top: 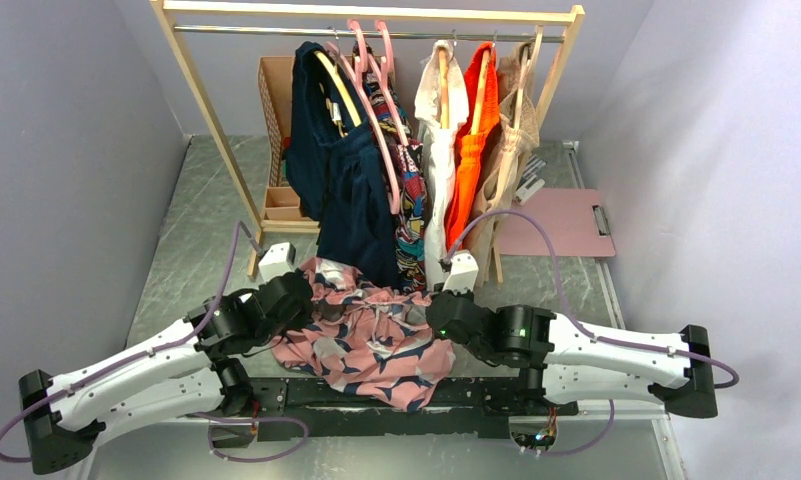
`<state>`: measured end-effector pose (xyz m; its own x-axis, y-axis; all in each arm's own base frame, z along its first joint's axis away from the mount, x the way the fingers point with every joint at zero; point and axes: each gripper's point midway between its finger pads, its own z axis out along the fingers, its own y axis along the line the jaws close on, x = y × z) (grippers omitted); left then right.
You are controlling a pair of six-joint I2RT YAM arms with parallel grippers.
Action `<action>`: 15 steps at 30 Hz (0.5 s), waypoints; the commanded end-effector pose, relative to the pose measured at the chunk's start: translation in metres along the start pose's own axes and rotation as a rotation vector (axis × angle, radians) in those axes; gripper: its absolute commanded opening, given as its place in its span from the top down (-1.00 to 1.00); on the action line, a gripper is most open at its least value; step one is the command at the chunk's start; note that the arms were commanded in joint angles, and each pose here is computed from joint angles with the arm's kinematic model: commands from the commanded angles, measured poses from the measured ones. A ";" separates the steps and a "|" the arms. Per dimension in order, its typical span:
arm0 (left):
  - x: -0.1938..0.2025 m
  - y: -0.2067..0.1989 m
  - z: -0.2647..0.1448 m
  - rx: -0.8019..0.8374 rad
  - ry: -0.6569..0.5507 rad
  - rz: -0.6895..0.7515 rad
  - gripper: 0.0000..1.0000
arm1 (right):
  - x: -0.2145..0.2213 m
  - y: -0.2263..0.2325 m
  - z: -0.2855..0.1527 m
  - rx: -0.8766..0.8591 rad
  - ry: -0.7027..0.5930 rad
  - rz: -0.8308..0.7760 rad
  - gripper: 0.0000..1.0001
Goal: Place the shorts on the hanger
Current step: Adjust the shorts at the center of the board.
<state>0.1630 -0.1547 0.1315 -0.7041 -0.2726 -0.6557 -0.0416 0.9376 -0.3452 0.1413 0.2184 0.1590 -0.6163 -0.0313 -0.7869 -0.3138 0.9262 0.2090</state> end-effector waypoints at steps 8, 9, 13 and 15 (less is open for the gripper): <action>-0.002 -0.009 -0.006 0.055 0.001 -0.057 0.45 | 0.007 0.018 -0.001 -0.102 0.024 0.064 0.29; -0.004 -0.010 -0.008 0.062 -0.005 -0.059 0.44 | 0.004 0.018 -0.003 -0.111 0.018 0.064 0.23; -0.010 -0.010 -0.014 0.069 -0.018 -0.059 0.42 | -0.005 0.023 -0.011 -0.149 0.004 0.050 0.14; -0.012 -0.009 -0.015 0.065 -0.020 -0.059 0.40 | -0.008 0.027 -0.014 -0.167 0.005 0.037 0.13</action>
<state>0.1591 -0.1556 0.1377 -0.6994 -0.3199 -0.6392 -0.0475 0.9130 -0.4051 0.1281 0.2309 0.1602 -0.6516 -0.0077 -0.7585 -0.3666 0.8786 0.3060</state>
